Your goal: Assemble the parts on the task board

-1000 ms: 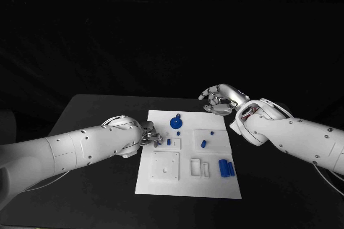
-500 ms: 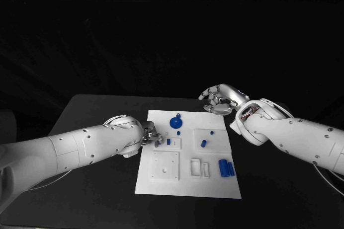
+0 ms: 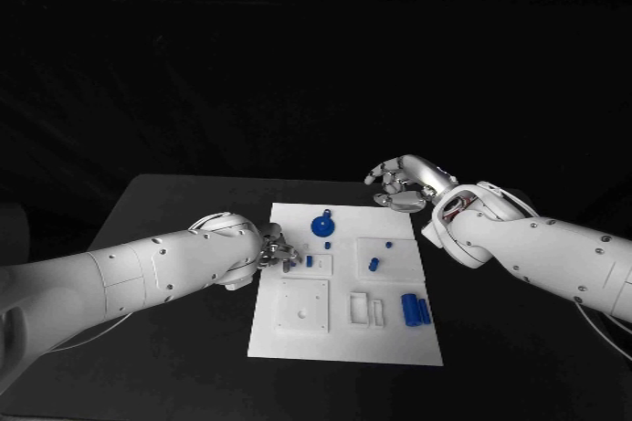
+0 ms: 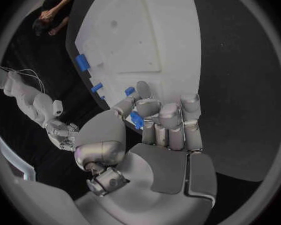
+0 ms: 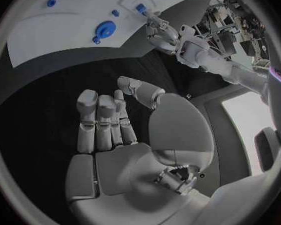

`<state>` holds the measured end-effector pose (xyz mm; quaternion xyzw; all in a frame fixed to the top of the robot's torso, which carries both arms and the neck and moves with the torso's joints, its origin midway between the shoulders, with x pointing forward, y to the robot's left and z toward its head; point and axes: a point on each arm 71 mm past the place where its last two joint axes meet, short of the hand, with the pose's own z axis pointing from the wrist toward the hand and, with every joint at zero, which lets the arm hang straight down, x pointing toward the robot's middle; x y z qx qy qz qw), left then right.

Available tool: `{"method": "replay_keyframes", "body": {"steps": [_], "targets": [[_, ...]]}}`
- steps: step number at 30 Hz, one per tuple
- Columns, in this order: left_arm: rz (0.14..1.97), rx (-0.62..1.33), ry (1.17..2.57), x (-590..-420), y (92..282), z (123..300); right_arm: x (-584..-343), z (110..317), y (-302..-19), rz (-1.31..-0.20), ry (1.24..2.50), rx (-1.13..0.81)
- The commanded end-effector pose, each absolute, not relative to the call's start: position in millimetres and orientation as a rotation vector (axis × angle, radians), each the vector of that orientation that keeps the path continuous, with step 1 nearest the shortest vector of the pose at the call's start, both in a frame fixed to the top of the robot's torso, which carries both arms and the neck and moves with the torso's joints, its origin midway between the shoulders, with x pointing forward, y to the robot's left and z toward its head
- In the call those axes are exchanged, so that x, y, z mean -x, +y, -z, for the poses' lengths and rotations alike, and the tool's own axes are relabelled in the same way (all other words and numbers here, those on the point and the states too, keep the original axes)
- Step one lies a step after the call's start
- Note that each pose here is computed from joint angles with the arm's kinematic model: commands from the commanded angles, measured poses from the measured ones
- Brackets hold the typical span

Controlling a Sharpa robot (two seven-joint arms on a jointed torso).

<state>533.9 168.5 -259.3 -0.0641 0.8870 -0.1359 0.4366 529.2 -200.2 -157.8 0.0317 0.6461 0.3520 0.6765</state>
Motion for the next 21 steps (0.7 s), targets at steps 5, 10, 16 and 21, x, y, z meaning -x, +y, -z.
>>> {"method": "replay_keyframes", "body": {"steps": [5, 10, 16, 21], "targets": [[0.320, 0.181, 2.196, -535.0, 173.0, 259.3, -529, 158, -200, -0.797, 1.455, -0.060], [0.320, 0.194, 2.174, -536.0, 176.8, 258.1, -529, 157, -200, -0.796, 1.454, -0.061], [0.382, 0.257, 2.116, -537.4, 178.2, 253.9, -529, 157, -200, -0.795, 1.453, -0.062], [0.468, 0.328, 2.028, -539.7, 179.0, 246.6, -529, 158, -201, -0.795, 1.452, -0.062]]}}
